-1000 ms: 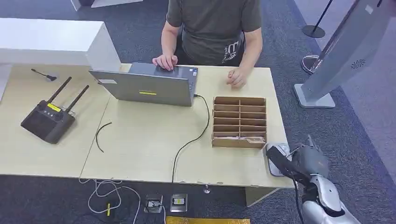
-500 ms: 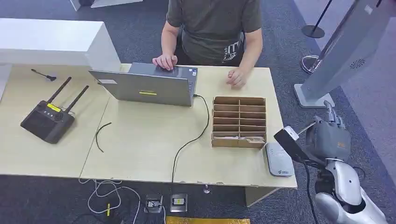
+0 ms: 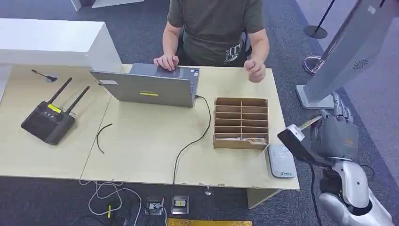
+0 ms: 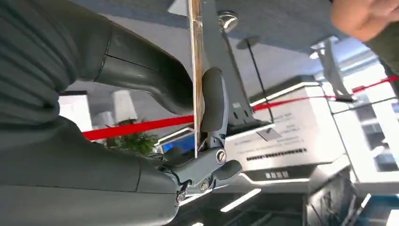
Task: Pass the card to the sensor for recognition and then transmit it.
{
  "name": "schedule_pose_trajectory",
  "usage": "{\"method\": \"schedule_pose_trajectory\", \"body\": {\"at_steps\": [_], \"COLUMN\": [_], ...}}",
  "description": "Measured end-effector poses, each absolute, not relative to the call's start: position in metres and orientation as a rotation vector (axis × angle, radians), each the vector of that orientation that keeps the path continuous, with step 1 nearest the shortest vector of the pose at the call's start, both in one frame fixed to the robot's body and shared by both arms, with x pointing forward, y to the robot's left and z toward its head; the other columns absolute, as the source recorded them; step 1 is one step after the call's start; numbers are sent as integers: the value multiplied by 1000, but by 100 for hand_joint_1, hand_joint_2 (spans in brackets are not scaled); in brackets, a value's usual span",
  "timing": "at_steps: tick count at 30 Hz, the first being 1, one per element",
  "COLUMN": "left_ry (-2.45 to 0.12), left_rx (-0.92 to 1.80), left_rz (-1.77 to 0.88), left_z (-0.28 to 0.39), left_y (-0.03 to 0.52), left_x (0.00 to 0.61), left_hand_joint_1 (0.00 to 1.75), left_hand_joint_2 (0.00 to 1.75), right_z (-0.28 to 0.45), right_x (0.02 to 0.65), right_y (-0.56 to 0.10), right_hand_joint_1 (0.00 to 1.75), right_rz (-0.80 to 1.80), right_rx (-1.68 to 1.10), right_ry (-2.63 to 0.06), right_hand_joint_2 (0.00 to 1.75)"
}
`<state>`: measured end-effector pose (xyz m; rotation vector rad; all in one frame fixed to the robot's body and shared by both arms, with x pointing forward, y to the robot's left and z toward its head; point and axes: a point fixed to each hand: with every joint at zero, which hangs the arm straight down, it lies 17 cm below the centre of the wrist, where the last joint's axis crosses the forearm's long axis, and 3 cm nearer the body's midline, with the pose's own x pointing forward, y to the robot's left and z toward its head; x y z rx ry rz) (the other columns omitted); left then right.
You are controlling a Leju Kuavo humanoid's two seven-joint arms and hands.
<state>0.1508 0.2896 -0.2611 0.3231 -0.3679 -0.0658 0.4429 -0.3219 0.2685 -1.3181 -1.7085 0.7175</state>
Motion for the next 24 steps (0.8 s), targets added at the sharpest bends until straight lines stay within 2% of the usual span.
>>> {"method": "schedule_pose_trajectory", "body": {"at_steps": [7, 13, 24], "left_ry": [-375, -391, -396], "left_rx": [314, 315, 301], "left_rz": [-102, -140, -162], "left_z": [-259, -256, -254], "left_y": [281, 278, 271], "left_x": [158, 169, 179], "left_hand_joint_1": [0, 0, 0], "left_hand_joint_2": [0, 0, 0], "right_z": [274, 274, 271], "right_x": [452, 458, 465], "right_y": [-309, -308, -308], "right_hand_joint_1": [175, 175, 175], "right_rz": [727, 790, 784], "right_rx": [-1368, -1490, -1507], "right_ry": [-1739, -1660, -1630], "right_hand_joint_2": [175, 175, 175]}}
